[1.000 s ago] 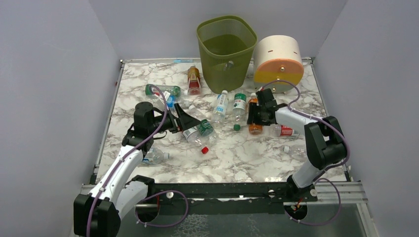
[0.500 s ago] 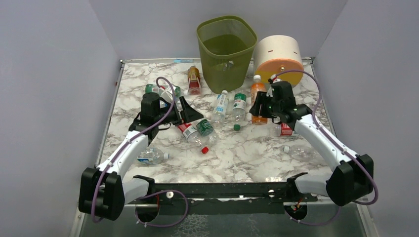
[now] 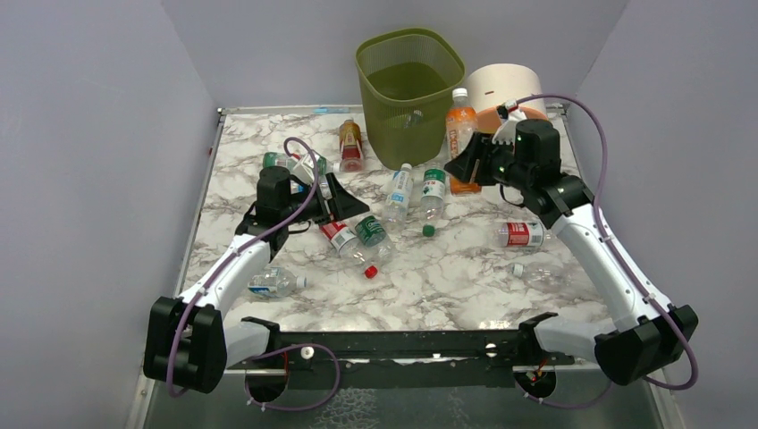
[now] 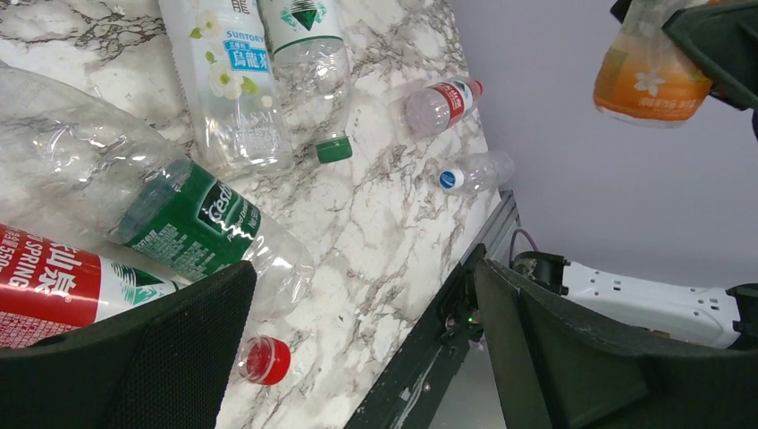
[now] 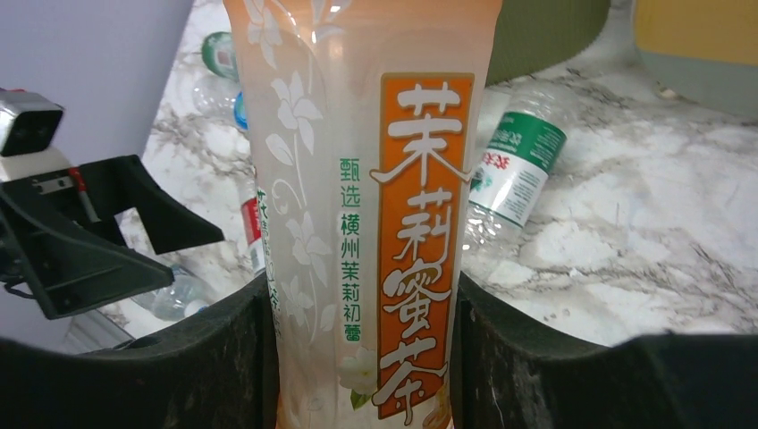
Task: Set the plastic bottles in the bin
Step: Place the plastic bottle in the trash bin.
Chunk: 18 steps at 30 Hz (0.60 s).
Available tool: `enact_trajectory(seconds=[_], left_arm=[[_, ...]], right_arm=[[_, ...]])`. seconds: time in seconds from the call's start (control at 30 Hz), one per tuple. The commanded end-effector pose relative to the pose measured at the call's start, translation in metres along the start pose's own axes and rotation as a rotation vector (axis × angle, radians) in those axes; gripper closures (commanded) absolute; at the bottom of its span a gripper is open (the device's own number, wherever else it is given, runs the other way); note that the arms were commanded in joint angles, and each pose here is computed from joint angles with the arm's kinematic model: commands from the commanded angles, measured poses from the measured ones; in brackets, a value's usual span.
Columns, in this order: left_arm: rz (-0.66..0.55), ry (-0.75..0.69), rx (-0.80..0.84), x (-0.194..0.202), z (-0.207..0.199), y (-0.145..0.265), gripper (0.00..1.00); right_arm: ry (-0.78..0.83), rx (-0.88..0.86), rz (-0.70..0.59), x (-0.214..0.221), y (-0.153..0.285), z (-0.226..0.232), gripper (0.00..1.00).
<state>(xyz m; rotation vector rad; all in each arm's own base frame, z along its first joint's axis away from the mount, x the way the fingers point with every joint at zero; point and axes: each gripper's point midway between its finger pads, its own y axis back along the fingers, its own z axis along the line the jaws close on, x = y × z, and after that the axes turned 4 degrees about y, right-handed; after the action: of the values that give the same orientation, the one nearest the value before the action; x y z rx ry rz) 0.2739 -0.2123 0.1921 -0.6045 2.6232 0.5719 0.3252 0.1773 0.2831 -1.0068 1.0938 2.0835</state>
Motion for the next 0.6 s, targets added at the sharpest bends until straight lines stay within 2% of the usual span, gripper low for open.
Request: enact_trajectory(seconds=[0.0,0.2,0.57], left_arm=[[-0.026,-0.052,0.054,-0.010,-0.020,0.003,0.01],[-0.030,-0.045,0.052,-0.005,-0.019,0.005,0.01],[-0.041,-0.046,0.061,0.002,-0.024,0.014,0.01]], right_arm=[[0.019,-0.121,-0.063,-0.034,-0.004,0.029,0.47],[0.042,-0.174,-0.122,-0.071,-0.026,0.043,0.47],[0.072,-0.237,-0.315,-0.158,-0.077,0.062,0.46]])
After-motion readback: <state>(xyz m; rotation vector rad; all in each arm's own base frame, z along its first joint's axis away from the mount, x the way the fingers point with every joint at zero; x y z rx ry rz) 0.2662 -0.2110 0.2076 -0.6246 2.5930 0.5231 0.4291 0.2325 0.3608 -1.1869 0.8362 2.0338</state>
